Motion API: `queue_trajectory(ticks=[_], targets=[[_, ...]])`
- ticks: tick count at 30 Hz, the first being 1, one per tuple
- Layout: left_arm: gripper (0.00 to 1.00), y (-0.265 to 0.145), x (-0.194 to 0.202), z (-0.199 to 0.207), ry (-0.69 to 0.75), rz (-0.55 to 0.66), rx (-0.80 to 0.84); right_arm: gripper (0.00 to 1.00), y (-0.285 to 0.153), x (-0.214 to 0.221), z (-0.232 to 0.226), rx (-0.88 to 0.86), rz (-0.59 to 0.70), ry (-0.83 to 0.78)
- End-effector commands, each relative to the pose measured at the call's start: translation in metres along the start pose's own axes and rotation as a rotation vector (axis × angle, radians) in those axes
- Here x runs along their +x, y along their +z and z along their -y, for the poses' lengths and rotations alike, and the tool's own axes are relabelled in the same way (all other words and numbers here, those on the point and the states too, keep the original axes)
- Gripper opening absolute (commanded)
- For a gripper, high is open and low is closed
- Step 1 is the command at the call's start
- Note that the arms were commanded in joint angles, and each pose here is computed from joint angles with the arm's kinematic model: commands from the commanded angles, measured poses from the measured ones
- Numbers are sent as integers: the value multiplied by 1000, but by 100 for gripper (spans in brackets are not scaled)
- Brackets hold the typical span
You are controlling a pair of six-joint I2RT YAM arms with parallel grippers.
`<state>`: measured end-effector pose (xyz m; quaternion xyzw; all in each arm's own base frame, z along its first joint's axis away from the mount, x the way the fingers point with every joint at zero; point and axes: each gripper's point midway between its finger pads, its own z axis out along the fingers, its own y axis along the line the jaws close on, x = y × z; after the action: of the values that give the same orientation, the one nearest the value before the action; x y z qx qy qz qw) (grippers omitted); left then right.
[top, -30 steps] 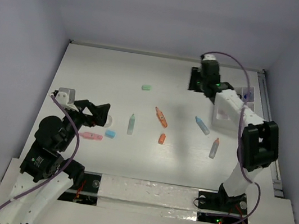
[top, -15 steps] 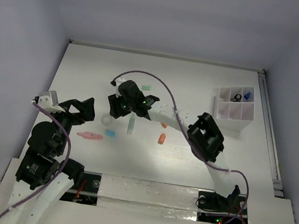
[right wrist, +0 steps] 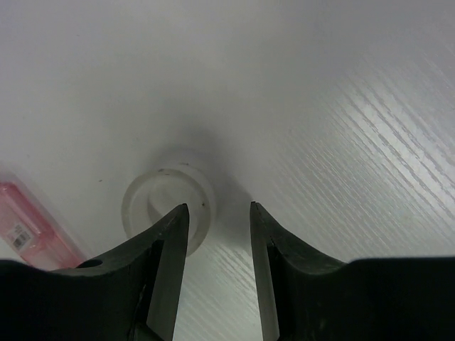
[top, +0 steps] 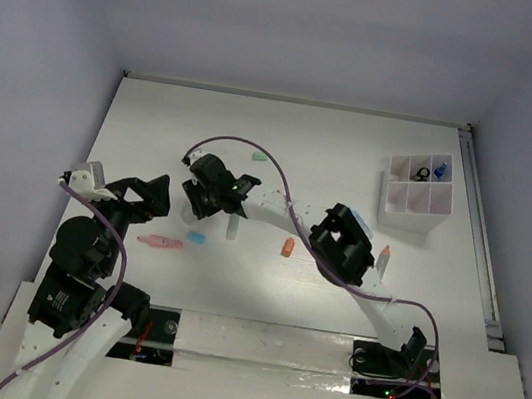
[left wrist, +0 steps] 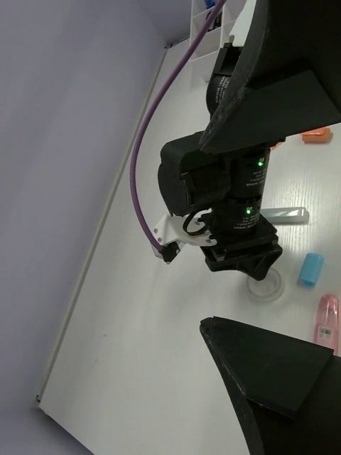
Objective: Sort the stationery into containers
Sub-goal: Pick up the stationery from the center of the board, then place the stationery in the storage box.
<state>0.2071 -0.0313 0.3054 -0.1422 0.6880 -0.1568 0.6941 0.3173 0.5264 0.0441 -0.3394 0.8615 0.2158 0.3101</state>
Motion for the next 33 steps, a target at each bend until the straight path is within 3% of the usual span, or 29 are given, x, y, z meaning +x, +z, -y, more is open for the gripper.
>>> queue_trajectory(ticks=[1,7,12,14,16,19,20,21,22,24,25,27,28,33], targets=[[99,-2,-18,8,-19,55,30,44,-1,-9,-4,32,20,-31],[99,-3,-19,10,-20,57,42,0,5,-20,-10,12,66,8],[99,-3,-19,12,-24,61,53,0,-1,-67,-11,15,222,108],[99,-3,-18,12,-21,56,57,0,-20,-96,14,51,297,160],[99,-3,-17,14,-21,53,67,0,-64,-137,33,75,425,201],[99,-4,-17,19,-20,51,93,0,-97,-134,104,199,469,256],[99,-5,-17,20,-19,52,104,0,-135,-149,118,221,528,275],[99,-6,-18,21,-20,55,108,0,-136,-119,143,276,481,289],[99,-7,-20,22,-23,62,113,0,-154,-114,183,350,499,330],[99,-10,-22,25,-24,70,136,0,-201,-107,216,417,536,376],[99,-11,-22,25,-26,75,140,0,-209,-71,253,516,486,409],[99,-14,-23,29,-28,78,162,0,-252,-56,280,606,509,439],[99,-15,-23,31,-29,75,175,0,-260,-26,297,681,458,458],[99,-23,-25,38,-37,83,220,0,-334,31,366,1009,377,524]])
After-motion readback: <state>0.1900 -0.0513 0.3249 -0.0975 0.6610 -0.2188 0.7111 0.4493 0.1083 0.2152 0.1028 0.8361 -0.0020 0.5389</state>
